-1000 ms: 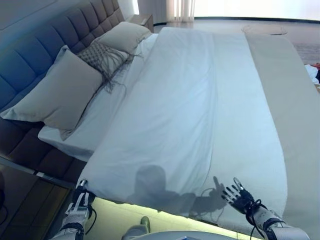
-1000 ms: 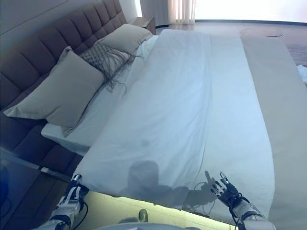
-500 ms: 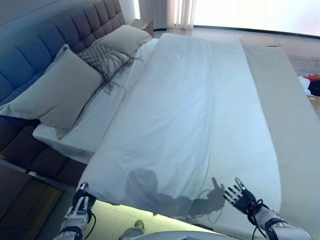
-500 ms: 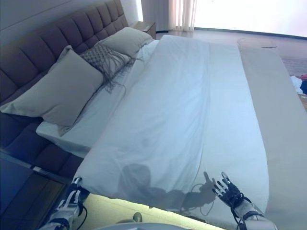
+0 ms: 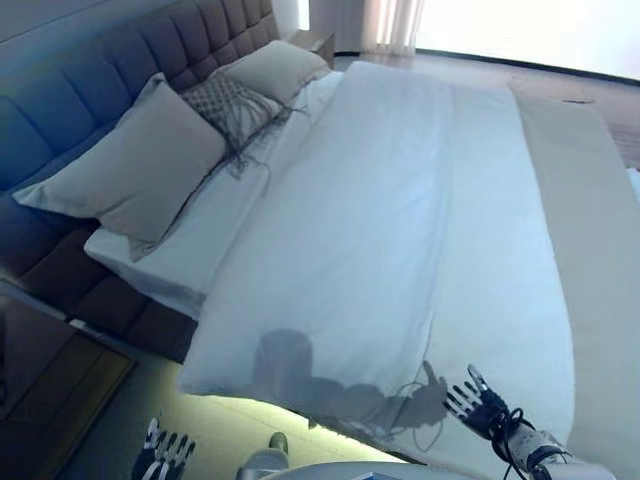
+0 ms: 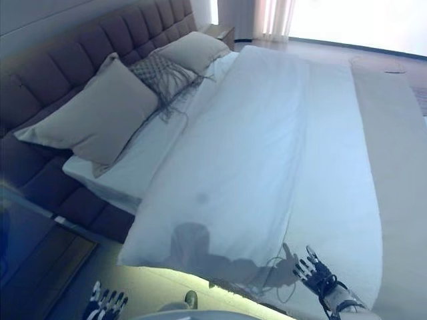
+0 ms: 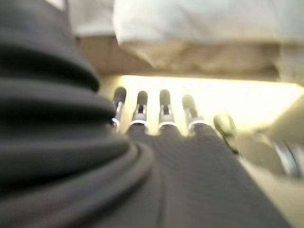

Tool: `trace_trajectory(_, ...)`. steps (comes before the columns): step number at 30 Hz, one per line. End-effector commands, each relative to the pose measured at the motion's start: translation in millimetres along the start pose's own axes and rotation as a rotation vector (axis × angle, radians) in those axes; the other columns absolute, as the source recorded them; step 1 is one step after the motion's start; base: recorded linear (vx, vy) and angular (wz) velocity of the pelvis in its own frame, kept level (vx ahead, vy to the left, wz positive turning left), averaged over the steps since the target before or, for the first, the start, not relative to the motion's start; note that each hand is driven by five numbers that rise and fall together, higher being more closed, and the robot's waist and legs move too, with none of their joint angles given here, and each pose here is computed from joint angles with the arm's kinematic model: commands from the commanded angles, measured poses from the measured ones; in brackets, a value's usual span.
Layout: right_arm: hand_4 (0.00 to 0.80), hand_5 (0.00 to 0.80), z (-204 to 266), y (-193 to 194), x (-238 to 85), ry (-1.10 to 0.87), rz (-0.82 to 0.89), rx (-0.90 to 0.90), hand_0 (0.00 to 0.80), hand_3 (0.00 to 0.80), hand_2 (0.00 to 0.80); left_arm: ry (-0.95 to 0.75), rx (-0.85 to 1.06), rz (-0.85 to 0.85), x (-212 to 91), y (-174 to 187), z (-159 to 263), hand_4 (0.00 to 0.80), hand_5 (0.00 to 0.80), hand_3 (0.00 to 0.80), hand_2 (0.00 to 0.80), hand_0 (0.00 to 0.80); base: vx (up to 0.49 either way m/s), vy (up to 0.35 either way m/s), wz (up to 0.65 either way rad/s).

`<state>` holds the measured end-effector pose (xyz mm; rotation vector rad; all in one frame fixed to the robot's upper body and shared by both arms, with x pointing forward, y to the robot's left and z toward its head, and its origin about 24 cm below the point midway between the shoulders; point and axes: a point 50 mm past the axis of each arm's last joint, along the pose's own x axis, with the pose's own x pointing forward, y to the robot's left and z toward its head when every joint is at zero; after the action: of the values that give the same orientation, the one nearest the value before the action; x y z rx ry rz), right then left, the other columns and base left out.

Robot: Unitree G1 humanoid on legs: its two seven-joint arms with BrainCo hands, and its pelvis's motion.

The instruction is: Make the bed neatly

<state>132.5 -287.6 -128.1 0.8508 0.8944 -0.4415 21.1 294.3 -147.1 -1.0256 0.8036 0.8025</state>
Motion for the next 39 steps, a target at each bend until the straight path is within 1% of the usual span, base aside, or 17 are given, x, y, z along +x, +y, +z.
trace_trajectory(1,0.000,0.000,3,11,5,-0.048,0.036,0.074,0.000,0.000,0.000,0.127,0.133,-0.033,-9,14,-11,0.000,0.000,0.000,0.000,0.000,-0.004,0.015,0.05)
trace_trajectory(4,0.000,0.000,0,11,5,-0.040,0.041,0.063,0.000,0.000,0.000,0.312,0.251,-0.261,-9,-1,-31,0.000,0.000,0.000,0.000,0.000,-0.013,0.029,0.13)
trace_trajectory(6,0.000,0.000,-2,12,5,-0.034,0.045,0.052,0.000,0.000,0.000,0.390,0.278,-0.476,-8,-22,-39,0.000,0.000,0.000,0.000,0.000,-0.015,0.042,0.25)
trace_trajectory(7,0.000,0.000,-2,14,6,-0.031,0.050,0.043,0.000,0.000,0.000,0.411,0.288,-0.593,-4,-41,-43,0.000,0.000,0.000,0.000,0.000,-0.007,0.035,0.24)
trace_trajectory(10,0.000,0.000,-6,20,9,-0.020,0.064,0.028,0.000,0.000,0.000,0.399,0.356,-0.838,0,-84,-47,0.000,0.000,0.000,0.000,0.000,0.000,0.014,0.09)
trace_trajectory(12,0.000,0.000,-7,21,10,-0.019,0.065,0.028,0.000,0.000,0.000,0.396,0.361,-0.856,1,-88,-48,0.000,0.000,0.000,0.000,0.000,0.021,-0.002,-0.06)
trace_trajectory(13,0.000,0.000,-10,24,11,-0.010,0.074,0.026,0.000,0.000,0.000,0.385,0.439,-1.018,1,-122,-50,0.000,0.000,0.000,0.000,0.000,0.058,-0.009,-0.09)
trace_trajectory(16,0.000,0.000,-15,29,13,0.007,0.080,0.011,0.000,0.000,0.000,0.373,0.528,-1.185,-2,-165,-49,0.000,0.000,0.000,0.000,0.000,0.078,-0.020,-0.21)
trace_trajectory(19,0.000,0.000,-20,27,13,0.021,0.081,-0.009,0.000,0.000,0.000,0.338,0.560,-1.287,-5,-206,-43,0.000,0.000,0.000,0.000,0.000,0.071,-0.018,-0.29)
trace_trajectory(20,0.000,0.000,-21,27,13,0.023,0.080,-0.011,0.000,0.000,0.000,0.332,0.563,-1.298,-6,-212,-43,0.000,0.000,0.000,0.000,0.000,0.099,-0.018,-0.21)
trace_trajectory(21,0.000,0.000,-24,25,12,0.029,0.073,-0.014,0.000,0.000,0.000,0.304,0.572,-1.338,-9,-232,-41,0.000,0.000,0.000,0.000,0.000,0.086,-0.019,-0.34)
trace_trajectory(22,0.000,0.000,-26,24,12,0.034,0.071,-0.018,0.000,0.000,0.000,0.292,0.574,-1.352,-10,-242,-40,0.000,0.000,0.000,0.000,0.000,0.082,-0.034,-0.39)
trace_trajectory(26,0.000,0.000,-32,24,12,0.041,0.067,-0.022,0.000,0.000,0.000,0.183,0.580,-1.426,-20,-303,-30,0.000,0.000,0.000,0.000,0.000,-0.057,-0.083,-0.47)
trace_trajectory(29,0.000,0.000,-31,34,16,0.033,0.099,-0.011,0.000,0.000,0.000,0.049,0.555,-1.469,-33,-353,-11,0.000,0.000,0.000,0.000,0.000,-0.207,-0.167,-0.40)
trace_trajectory(31,0.000,0.000,-30,38,17,0.032,0.106,-0.012,0.000,0.000,0.000,-0.009,0.523,-1.486,-38,-369,1,0.000,0.000,0.000,0.000,0.000,-0.166,-0.112,-0.30)
trace_trajectory(34,0.000,0.000,-25,47,19,0.029,0.132,-0.033,0.000,0.000,0.000,-0.184,0.452,-1.542,-61,-409,32,0.000,0.000,0.000,0.000,0.000,-0.196,-0.039,-0.31)
trace_trajectory(39,0.000,0.000,-16,51,19,0.026,0.169,-0.046,0.000,0.000,0.000,-0.414,0.315,-1.587,-96,-451,73,0.000,0.000,0.000,0.000,0.000,-0.187,0.048,-0.23)
